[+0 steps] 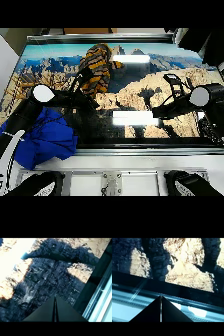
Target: Fold the clothes and pants, and hang the long-sleeved shirts on hangers.
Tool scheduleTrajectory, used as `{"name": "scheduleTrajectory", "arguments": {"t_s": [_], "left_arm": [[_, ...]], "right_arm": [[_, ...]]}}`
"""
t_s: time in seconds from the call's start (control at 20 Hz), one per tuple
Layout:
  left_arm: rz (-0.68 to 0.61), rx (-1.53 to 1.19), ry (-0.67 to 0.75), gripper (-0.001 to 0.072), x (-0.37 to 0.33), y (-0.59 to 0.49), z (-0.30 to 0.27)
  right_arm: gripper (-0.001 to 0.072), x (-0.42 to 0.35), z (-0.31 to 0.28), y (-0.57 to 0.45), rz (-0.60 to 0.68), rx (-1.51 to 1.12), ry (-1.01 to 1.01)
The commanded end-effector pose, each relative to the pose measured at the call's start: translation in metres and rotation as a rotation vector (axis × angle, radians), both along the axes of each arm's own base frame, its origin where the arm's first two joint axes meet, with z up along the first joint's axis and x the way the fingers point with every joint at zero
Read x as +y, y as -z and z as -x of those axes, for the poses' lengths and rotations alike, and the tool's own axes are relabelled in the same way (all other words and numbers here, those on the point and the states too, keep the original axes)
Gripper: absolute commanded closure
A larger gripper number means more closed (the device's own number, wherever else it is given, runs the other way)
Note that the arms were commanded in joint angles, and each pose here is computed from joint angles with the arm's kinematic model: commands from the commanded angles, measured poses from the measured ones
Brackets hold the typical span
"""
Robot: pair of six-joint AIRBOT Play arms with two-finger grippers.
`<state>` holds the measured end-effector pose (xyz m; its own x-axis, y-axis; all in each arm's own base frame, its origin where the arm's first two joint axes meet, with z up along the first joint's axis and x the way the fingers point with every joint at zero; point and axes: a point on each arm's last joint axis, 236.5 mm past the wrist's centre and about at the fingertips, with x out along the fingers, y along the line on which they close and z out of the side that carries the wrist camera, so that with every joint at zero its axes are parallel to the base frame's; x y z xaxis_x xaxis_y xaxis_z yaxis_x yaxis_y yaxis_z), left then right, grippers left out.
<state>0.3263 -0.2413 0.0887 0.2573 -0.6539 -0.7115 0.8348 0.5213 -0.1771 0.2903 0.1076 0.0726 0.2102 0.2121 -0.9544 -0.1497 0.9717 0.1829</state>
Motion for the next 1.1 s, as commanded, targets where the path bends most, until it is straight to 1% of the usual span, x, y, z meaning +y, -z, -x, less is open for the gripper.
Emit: {"name": "scheduleTrajectory", "arguments": {"t_s": [0.0,0.3,0.35,0.4,0.45,0.5,0.55,0.65,0.7,0.8,0.85,0.9,1.0,1.05], "left_arm": [[0.0,-0.002,0.0,0.0695,0.0,-0.001,0.0],[0.02,0.011,0.001,0.0695,-0.003,-0.003,0.002],[0.017,0.009,-0.005,0.0681,-0.003,-0.003,0.001],[0.024,0.04,-0.051,0.0357,0.001,-0.002,-0.001],[0.06,0.125,-0.172,-0.0013,0.009,-0.003,-0.008],[0.061,0.183,-0.286,-0.0013,0.028,-0.002,-0.017],[0.017,0.209,-0.383,-0.0013,0.056,0.0,-0.027],[-0.114,0.25,-0.672,-0.0013,0.145,0.006,-0.046],[-0.18,0.267,-0.841,-0.0013,0.199,0.007,-0.049],[-0.298,0.259,-1.137,-0.0013,0.302,0.006,-0.036],[-0.331,0.255,-1.256,-0.0013,0.343,0.005,-0.024],[-0.338,0.266,-1.366,-0.0013,0.378,0.008,-0.008],[-0.289,0.319,-1.585,-0.0013,0.435,0.035,0.037],[-0.287,0.356,-1.638,-0.0013,0.448,0.058,0.056]], "right_arm": [[0.07,0.0,0.0,0.0,0.0,0.001,0.0],[0.07,0.0,0.0,0.0,0.0,0.001,0.0],[0.07,0.0,0.0,0.0,0.0,0.001,0.0],[0.07,0.0,0.0,0.0,0.0,0.001,0.0],[0.07,0.0,0.0,0.0,0.0,0.0,0.0],[0.0699,0.0,0.0,0.0,0.0,0.001,0.0],[0.0699,0.0,0.0,0.0,0.0,0.001,0.0],[0.0699,0.0,0.0,0.0,0.0,0.001,0.0],[0.07,0.0,0.0,0.0,0.0,0.001,0.0],[0.0699,0.0,0.0,0.0,0.0,0.001,0.0],[0.0699,0.0,0.0,0.0,0.0,0.0,0.0],[0.07,0.0,0.0,0.0,0.0,0.001,0.0],[0.07,0.0,0.0,0.0,0.0,0.001,0.0],[0.0699,0.0,0.0,0.0,0.0,0.001,0.0]]}}
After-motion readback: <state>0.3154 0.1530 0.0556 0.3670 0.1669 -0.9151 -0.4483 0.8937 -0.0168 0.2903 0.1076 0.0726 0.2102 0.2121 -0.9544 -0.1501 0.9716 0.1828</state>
